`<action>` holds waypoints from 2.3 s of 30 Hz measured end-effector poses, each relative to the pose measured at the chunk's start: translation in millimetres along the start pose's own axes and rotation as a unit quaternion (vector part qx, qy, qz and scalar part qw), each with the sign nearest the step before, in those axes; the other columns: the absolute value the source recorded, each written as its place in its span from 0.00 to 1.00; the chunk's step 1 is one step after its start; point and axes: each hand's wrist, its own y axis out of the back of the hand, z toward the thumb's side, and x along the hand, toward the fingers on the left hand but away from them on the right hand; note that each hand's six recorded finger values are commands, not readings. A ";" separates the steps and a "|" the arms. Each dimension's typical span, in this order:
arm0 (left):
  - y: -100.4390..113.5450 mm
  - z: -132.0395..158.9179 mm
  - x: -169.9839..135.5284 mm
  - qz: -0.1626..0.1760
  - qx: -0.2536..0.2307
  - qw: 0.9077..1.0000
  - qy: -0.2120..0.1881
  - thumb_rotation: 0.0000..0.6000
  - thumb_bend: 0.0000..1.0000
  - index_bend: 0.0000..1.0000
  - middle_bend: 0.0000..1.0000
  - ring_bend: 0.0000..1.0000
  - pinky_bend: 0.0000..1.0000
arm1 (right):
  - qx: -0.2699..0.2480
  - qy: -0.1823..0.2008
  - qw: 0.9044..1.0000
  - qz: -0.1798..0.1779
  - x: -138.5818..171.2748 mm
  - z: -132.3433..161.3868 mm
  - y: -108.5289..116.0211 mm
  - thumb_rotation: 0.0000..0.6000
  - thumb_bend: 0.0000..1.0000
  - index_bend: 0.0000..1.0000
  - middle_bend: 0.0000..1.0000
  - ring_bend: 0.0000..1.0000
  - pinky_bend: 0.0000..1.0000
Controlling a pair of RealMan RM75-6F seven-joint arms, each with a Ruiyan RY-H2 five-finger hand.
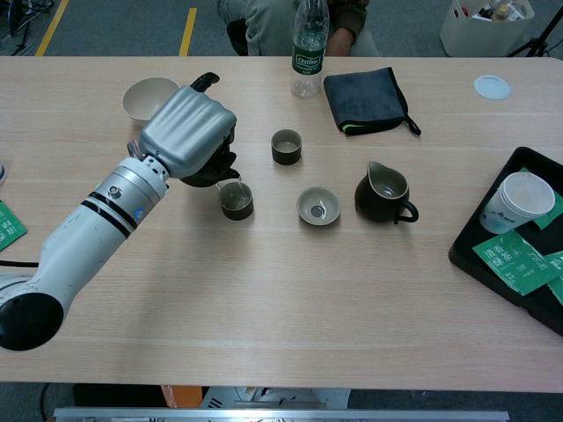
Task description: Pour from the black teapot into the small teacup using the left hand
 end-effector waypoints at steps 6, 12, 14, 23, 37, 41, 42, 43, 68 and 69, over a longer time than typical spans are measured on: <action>-0.9 -11.6 1.2 -0.018 -0.050 0.999 0.010 0.93 0.41 0.92 1.00 0.81 0.11 | 0.001 0.001 1.000 0.002 -1.3 1.8 -1.0 1.00 0.00 0.36 0.39 0.23 0.23; 2.2 -29.1 2.8 -0.021 -0.090 0.995 0.024 0.93 0.41 0.91 1.00 0.81 0.11 | 0.002 0.004 1.000 0.001 -2.4 5.2 -0.6 1.00 0.00 0.36 0.39 0.23 0.23; 3.8 -37.6 3.4 -0.020 -0.108 0.993 0.032 0.93 0.41 0.91 1.00 0.80 0.11 | 0.002 0.005 1.000 0.001 -2.4 6.3 -0.5 1.00 0.00 0.36 0.39 0.23 0.23; 2.0 -87.2 1.1 -0.034 -0.180 0.980 0.080 0.90 0.41 0.89 1.00 0.78 0.11 | 0.003 0.006 1.000 0.002 -2.8 8.7 -0.9 1.00 0.00 0.36 0.39 0.23 0.23; -37.2 -130.7 -22.8 -0.068 -0.206 0.967 0.137 0.90 0.41 0.83 0.95 0.71 0.11 | 0.004 0.008 1.000 0.003 -3.2 11.9 -1.4 1.00 0.00 0.36 0.39 0.23 0.23; -48.7 -135.3 -28.2 -0.076 -0.208 0.964 0.145 0.89 0.41 0.82 0.93 0.69 0.11 | 0.004 0.008 1.000 0.003 -2.9 12.3 -1.7 1.00 0.00 0.36 0.39 0.23 0.23; -51.2 -135.9 -29.1 -0.078 -0.208 0.964 0.147 0.89 0.41 0.81 0.92 0.68 0.11 | 0.004 0.008 1.000 0.003 -2.8 12.3 -1.7 1.00 0.00 0.36 0.39 0.23 0.23; -53.5 -136.5 -30.0 -0.080 -0.208 0.963 0.148 0.90 0.41 0.81 0.92 0.68 0.11 | 0.004 0.008 1.000 0.003 -2.8 12.3 -1.7 1.00 0.00 0.36 0.39 0.23 0.23; -87.5 -143.7 -41.5 -0.117 -0.205 0.957 0.167 0.70 0.40 0.67 0.77 0.55 0.11 | 0.007 0.007 1.000 -0.002 -2.1 13.3 2.1 1.00 0.00 0.36 0.39 0.23 0.23; -87.0 -143.7 -41.7 -0.118 -0.205 0.957 0.166 0.64 0.40 0.64 0.75 0.53 0.11 | 0.007 0.007 1.000 -0.003 -2.2 13.5 2.1 1.00 0.00 0.36 0.39 0.23 0.23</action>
